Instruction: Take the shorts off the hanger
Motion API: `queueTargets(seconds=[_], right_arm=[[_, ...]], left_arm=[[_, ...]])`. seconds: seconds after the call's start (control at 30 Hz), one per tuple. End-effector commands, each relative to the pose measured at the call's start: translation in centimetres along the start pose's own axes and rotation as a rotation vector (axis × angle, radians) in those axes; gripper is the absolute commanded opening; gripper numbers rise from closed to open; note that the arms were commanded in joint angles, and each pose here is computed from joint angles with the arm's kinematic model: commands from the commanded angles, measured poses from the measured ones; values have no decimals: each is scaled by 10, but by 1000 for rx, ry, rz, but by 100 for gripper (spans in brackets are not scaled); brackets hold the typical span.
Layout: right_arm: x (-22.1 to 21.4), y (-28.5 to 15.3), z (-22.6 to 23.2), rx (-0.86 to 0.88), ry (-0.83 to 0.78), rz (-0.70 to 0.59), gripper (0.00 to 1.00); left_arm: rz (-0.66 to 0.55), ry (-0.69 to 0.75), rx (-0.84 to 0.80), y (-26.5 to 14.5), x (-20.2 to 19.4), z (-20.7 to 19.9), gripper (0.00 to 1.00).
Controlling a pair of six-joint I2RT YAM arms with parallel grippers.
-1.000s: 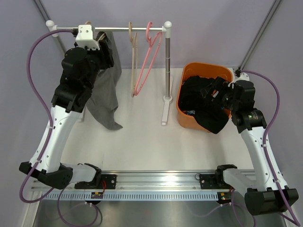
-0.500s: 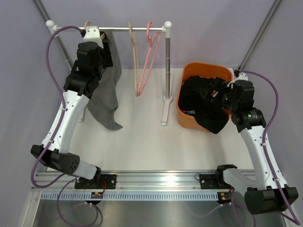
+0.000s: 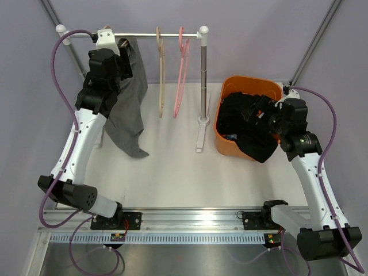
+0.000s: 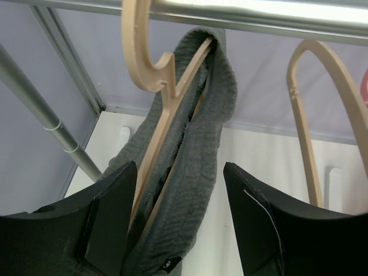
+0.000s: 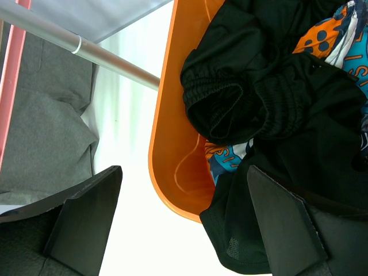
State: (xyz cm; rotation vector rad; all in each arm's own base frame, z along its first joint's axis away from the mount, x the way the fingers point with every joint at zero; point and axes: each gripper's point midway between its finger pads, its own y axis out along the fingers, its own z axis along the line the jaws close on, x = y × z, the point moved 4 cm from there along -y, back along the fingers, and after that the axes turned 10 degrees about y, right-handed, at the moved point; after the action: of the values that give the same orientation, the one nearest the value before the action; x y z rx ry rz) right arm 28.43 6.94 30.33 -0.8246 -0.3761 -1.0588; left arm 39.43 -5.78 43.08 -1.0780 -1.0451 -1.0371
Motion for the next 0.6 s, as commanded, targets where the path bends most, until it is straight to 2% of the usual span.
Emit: queueTargets(seconds=[0.0, 0.2, 0.57], right_arm=[[2, 0, 4, 33, -19, -5, 99], [0, 3, 4, 46, -10, -1, 100], [-7, 13, 0, 61, -5, 15, 99]], left_arm=[[-71, -17, 62, 13, 12, 8, 66], [-103, -31, 56, 34, 14, 5, 67], [-73, -2, 86, 68, 10, -2, 66]])
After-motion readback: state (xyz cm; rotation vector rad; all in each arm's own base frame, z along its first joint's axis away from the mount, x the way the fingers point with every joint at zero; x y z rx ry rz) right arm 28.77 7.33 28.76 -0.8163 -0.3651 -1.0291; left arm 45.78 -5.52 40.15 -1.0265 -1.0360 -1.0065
